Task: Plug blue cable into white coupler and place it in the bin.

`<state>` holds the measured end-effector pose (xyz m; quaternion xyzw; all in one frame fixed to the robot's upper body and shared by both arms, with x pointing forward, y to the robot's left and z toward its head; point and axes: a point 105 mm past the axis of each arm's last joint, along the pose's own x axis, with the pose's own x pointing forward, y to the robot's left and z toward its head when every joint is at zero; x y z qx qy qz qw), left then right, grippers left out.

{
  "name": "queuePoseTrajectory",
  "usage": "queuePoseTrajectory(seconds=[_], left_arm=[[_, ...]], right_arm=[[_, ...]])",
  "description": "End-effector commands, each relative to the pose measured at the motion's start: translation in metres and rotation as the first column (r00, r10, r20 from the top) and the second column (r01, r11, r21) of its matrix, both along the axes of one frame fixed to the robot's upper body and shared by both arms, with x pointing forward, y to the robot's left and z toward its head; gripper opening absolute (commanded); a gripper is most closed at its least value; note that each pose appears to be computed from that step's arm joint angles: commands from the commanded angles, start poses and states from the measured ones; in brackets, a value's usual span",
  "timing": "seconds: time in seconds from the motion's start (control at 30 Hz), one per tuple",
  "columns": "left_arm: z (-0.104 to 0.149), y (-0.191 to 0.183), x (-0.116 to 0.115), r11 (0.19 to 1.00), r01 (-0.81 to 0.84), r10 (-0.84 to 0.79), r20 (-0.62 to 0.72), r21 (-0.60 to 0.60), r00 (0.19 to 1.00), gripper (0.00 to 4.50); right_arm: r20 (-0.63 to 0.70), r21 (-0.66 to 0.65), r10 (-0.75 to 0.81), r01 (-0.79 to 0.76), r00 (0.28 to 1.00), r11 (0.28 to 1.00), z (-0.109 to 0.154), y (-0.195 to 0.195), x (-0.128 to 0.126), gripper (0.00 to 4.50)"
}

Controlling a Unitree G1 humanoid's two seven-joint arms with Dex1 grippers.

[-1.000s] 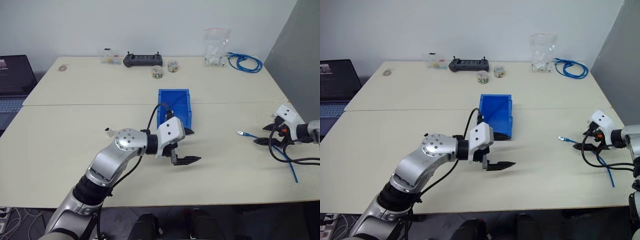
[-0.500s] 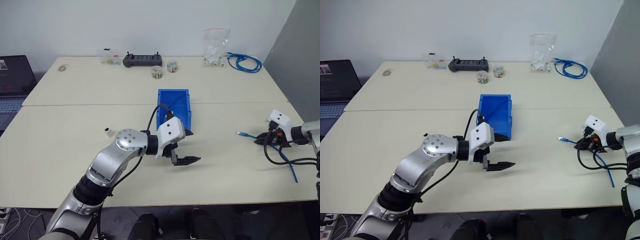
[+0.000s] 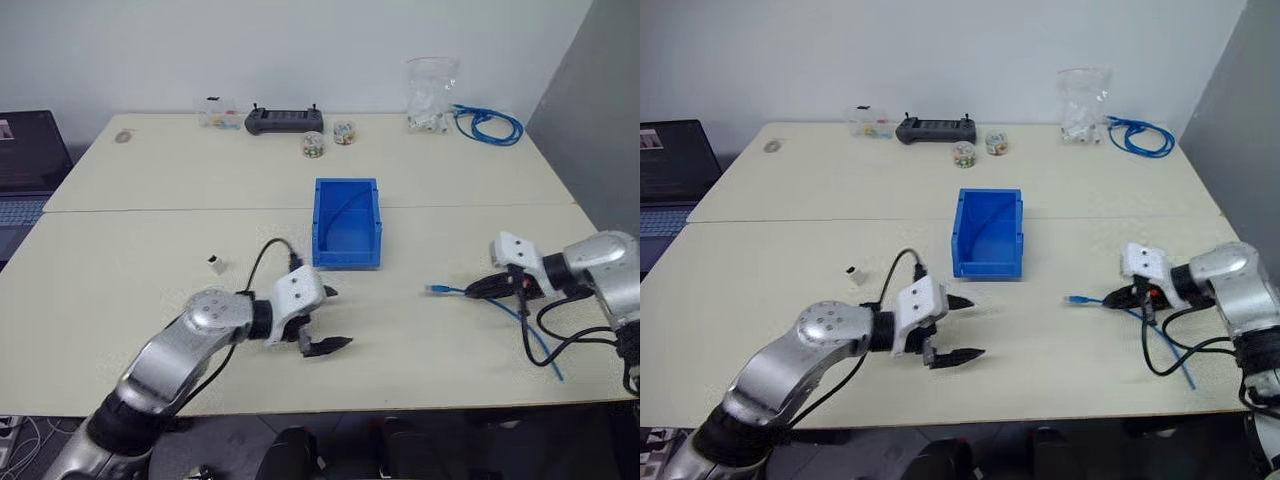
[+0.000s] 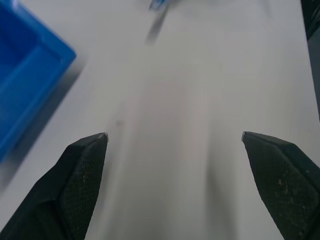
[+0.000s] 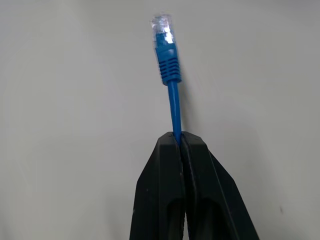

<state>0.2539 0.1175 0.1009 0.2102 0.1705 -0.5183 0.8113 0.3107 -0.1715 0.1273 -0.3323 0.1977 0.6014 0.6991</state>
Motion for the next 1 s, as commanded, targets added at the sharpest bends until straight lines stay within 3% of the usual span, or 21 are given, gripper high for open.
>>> queuePoseTrajectory(seconds=[0.03, 0.2, 0.43, 0.63, 0.8, 0.83, 0.93, 1.0], left_arm=[[0.008, 0.023, -0.001, 0.997, -0.062, 0.059, 0.081, 0.039, 0.995, 4.50], [-0.007, 0.062, -0.008, 0.979, -0.134, 0.121, 0.092, 0.154, 0.988, 4.50], [-0.009, 0.078, -0.005, 0.971, -0.186, 0.168, 0.128, 0.150, 0.977, 4.50], [-0.006, 0.068, 0.008, 0.980, -0.186, 0.173, 0.154, 0.073, 0.973, 4.50], [-0.013, 0.063, 0.021, 0.986, -0.160, 0.150, 0.162, 0.048, 0.975, 4.50], [-0.014, 0.061, 0.025, 0.987, -0.154, 0.145, 0.168, 0.043, 0.975, 4.50], [-0.021, 0.052, 0.033, 0.991, -0.129, 0.123, 0.159, 0.027, 0.980, 4.50], [-0.025, 0.045, 0.037, 0.992, -0.122, 0.119, 0.153, 0.011, 0.981, 4.50]], right_arm=[[0.066, 0.050, 0.099, -0.103, 0.993, 0.993, 0.001, 0.059, -0.003, 0.06], [0.092, 0.079, 0.161, -0.168, 0.983, 0.983, -0.011, 0.119, 0.005, 0.06], [0.084, 0.043, 0.189, -0.193, 0.978, 0.980, -0.025, 0.146, 0.015, 0.06], [0.080, 0.092, 0.162, -0.169, 0.984, 0.981, -0.018, 0.153, 0.021, 1.32], [-0.004, 0.200, 0.153, -0.149, 0.988, 0.969, 0.003, 0.142, 0.007, 2.36], [-0.020, 0.217, 0.146, -0.139, 0.989, 0.966, 0.006, 0.138, 0.003, 2.77], [-0.072, 0.253, 0.116, -0.095, 0.991, 0.963, 0.008, 0.122, -0.011, 3.27], [-0.103, 0.273, 0.085, -0.054, 0.991, 0.960, 0.007, 0.113, -0.020, 3.27]])
